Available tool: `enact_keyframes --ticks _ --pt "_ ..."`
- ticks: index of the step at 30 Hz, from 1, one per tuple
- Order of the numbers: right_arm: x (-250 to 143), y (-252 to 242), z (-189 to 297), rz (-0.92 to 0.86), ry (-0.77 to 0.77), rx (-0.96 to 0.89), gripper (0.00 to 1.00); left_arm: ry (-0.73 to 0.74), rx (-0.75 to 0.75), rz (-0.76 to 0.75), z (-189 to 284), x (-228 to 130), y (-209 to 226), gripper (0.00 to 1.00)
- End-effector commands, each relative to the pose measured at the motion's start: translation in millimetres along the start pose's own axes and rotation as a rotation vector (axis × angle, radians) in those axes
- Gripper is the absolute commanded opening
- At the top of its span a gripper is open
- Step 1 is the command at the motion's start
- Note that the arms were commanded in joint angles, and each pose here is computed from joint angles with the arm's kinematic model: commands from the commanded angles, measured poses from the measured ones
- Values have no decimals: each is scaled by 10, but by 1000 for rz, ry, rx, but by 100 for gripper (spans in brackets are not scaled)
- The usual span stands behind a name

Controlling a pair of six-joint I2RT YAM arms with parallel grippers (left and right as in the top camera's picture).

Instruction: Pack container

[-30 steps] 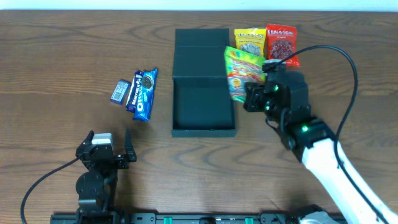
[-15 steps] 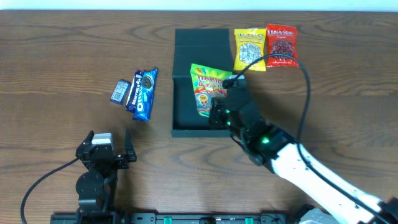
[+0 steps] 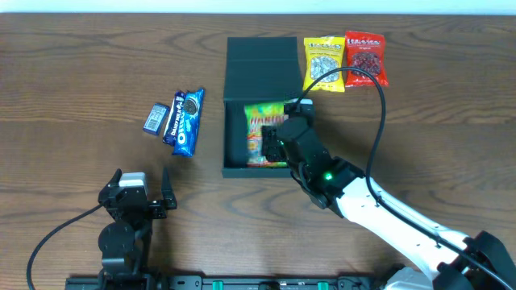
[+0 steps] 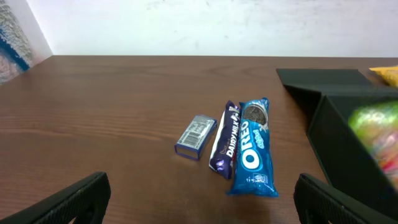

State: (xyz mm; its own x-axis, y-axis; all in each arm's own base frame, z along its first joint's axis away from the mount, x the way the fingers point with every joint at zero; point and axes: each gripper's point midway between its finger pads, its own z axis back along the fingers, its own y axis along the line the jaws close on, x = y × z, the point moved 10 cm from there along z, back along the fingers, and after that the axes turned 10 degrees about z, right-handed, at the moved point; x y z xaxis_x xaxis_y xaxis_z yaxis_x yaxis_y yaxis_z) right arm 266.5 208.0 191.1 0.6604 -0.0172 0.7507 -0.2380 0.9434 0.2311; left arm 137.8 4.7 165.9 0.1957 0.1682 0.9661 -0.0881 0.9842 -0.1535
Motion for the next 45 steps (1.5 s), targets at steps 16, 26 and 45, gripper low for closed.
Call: enact_keyframes --ticks 16,26,45 --pt "488 40 613 165 -243 -10 99 27 27 7 -30 -105 34 95" --pt "191 -149 1069 171 -24 4 99 27 26 7 -30 -105 34 95" --pt "-315 -722 2451 95 -53 62 99 41 -81 21 -28 -111 -45 95"
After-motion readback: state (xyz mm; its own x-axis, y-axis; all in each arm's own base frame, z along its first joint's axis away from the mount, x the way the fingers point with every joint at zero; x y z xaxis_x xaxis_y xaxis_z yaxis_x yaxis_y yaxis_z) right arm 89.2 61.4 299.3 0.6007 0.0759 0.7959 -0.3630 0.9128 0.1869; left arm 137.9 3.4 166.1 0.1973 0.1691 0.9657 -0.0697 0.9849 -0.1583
